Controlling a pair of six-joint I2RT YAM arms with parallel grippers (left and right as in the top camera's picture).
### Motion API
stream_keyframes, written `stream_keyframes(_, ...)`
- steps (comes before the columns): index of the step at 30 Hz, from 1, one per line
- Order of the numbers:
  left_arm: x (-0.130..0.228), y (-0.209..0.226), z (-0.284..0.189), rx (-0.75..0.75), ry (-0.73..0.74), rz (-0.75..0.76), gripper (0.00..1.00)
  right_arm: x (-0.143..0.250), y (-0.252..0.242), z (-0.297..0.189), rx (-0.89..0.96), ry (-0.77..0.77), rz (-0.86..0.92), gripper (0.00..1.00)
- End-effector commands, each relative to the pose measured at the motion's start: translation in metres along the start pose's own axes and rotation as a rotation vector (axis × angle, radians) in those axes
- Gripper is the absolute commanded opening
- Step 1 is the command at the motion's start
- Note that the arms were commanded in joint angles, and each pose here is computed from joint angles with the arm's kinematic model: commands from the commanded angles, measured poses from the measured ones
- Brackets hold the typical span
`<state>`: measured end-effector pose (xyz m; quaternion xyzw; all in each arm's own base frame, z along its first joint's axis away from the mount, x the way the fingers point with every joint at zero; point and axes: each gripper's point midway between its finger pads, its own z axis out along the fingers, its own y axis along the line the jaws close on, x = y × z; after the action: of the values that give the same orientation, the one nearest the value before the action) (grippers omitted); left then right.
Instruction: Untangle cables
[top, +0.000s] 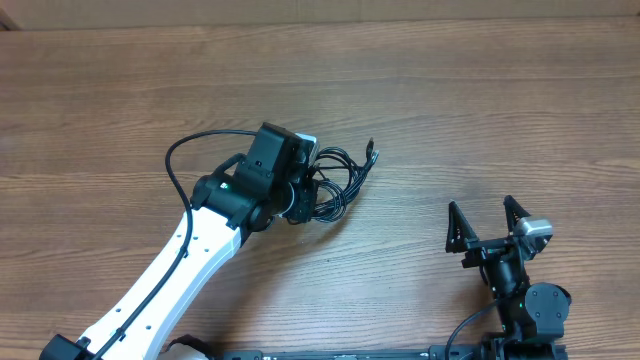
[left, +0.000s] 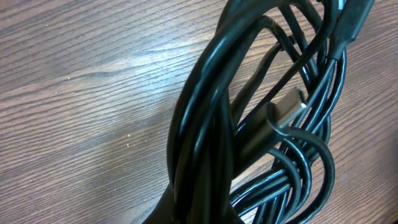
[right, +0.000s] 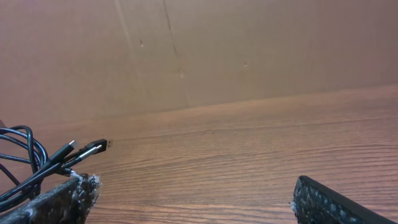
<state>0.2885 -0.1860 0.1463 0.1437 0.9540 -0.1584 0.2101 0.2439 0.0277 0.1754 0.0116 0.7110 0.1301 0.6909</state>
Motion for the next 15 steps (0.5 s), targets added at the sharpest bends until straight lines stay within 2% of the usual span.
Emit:
stream_keyframes(1,0.0006,-0.0015,0.0029,0.0,0.001,-0.014,0.04,0.0023,-0.0006,0.0003,0.003,-0.002,-0.005,1.0)
stream_keyframes(15,0.001,-0.003,0.0029,0.009,0.003,-0.025,0.04,0.0022,-0.0006,0.0003,0.003,-0.003,-0.005,1.0)
